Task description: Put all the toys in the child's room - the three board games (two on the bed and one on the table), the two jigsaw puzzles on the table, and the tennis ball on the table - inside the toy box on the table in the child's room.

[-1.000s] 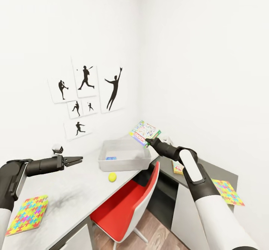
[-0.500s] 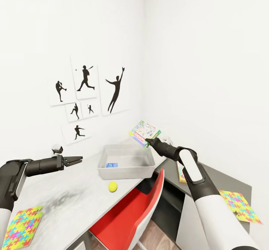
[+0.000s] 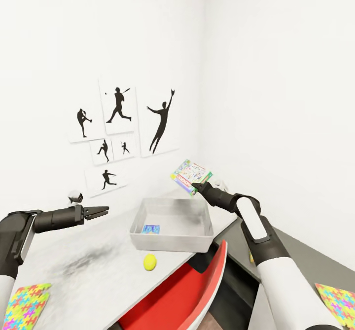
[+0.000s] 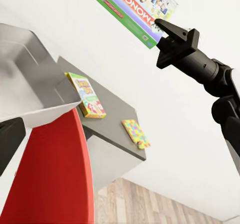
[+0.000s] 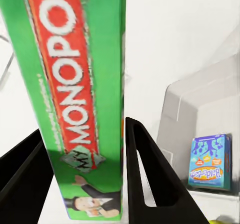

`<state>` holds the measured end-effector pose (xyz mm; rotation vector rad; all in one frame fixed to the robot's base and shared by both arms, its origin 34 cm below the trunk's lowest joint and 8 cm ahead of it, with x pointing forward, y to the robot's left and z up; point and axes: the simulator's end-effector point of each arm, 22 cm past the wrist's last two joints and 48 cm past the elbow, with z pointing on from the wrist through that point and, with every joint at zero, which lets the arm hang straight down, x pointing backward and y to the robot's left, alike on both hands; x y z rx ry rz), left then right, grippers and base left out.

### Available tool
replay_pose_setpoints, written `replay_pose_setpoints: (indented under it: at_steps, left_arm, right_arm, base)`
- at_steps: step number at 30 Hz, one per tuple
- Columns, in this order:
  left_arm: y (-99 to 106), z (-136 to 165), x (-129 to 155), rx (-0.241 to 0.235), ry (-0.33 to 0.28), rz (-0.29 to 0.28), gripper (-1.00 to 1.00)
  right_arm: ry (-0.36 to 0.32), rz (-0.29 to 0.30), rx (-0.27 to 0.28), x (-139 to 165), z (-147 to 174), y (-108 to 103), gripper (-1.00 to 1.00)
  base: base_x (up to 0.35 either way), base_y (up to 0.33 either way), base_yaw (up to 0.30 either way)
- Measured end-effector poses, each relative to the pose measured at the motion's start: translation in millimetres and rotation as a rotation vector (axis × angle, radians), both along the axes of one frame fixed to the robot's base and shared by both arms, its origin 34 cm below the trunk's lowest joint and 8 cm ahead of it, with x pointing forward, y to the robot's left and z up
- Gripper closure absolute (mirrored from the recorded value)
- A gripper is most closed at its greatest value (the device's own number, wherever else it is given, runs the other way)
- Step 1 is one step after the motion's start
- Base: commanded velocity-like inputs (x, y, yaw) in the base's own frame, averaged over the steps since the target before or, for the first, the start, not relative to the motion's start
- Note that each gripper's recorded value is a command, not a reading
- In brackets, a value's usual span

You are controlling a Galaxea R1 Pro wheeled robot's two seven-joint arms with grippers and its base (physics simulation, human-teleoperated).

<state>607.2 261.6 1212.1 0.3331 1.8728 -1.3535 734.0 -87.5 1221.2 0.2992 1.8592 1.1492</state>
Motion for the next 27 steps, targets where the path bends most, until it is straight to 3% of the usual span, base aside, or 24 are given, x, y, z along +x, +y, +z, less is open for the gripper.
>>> replay_pose_setpoints:
  at_steps: [6,15,27]
  left_arm:
    - [0.0,-0.1,0.2,0.0,0.0,0.0,-1.0]
    - [-0.4,-0.2,0.2,0.0,0.0,-0.001,-1.0]
    - [0.2,0.0,0.4,0.0,-0.001,0.001,-1.0]
  right_arm:
    - [0.001,0.0,0.0,0.1,-0.6,-0.1,1.0]
    - [0.0,0.0,0.0,0.3,-0.3,-0.1,1.0]
    - [0.0,0.001,0.004,0.1,0.2,0.2,1.0]
  base:
    - [0.172,-0.138,0.037]
    - [0.136,-0.145,0.199]
    - [0.139,-0.082,0.014]
